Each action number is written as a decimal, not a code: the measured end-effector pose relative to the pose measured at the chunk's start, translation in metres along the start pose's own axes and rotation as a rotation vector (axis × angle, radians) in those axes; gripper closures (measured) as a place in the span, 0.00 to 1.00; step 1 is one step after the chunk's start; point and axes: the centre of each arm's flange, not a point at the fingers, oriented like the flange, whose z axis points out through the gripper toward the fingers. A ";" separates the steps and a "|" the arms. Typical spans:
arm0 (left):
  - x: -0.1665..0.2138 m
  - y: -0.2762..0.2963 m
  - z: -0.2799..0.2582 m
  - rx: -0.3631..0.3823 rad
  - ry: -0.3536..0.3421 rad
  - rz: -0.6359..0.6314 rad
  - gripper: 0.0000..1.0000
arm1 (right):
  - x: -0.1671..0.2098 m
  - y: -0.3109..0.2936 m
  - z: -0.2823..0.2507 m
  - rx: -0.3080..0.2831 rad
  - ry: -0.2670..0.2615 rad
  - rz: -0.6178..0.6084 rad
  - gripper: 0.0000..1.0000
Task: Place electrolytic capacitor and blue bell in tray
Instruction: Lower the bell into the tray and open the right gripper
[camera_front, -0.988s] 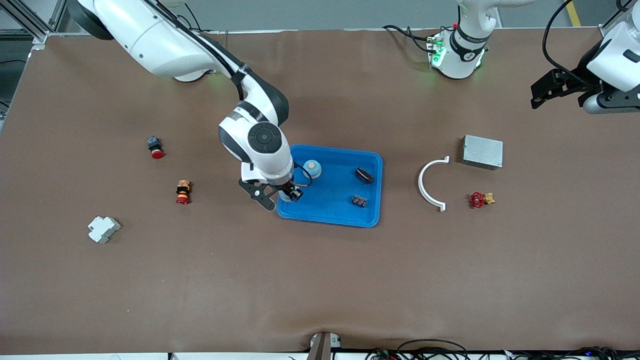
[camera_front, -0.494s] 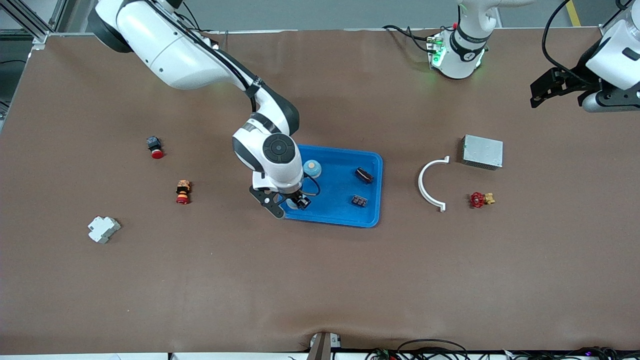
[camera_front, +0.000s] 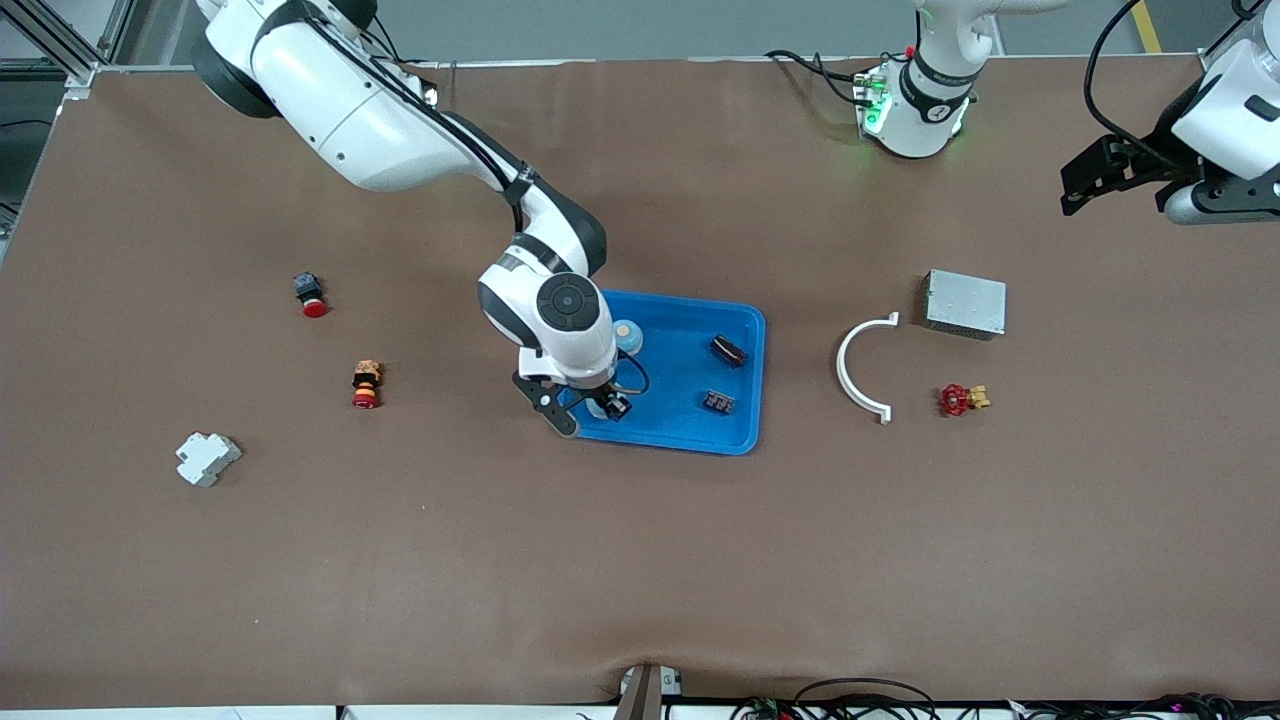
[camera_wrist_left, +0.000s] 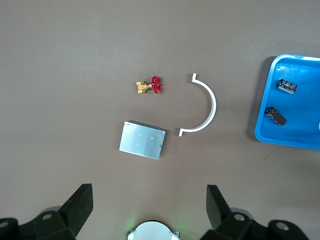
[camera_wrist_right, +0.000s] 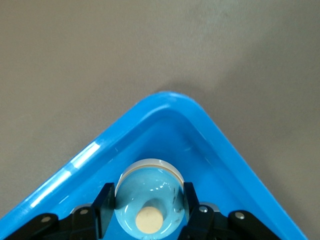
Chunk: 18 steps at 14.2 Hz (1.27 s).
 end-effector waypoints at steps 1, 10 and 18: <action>0.000 0.000 0.000 0.000 0.000 0.000 0.00 | -0.003 0.000 0.001 -0.001 -0.001 0.003 0.40; -0.001 0.007 0.001 0.002 -0.002 0.013 0.00 | -0.013 0.000 0.006 -0.008 0.001 0.010 0.40; -0.001 0.009 0.003 0.004 -0.007 0.017 0.00 | -0.013 -0.001 0.012 0.009 0.014 0.030 0.40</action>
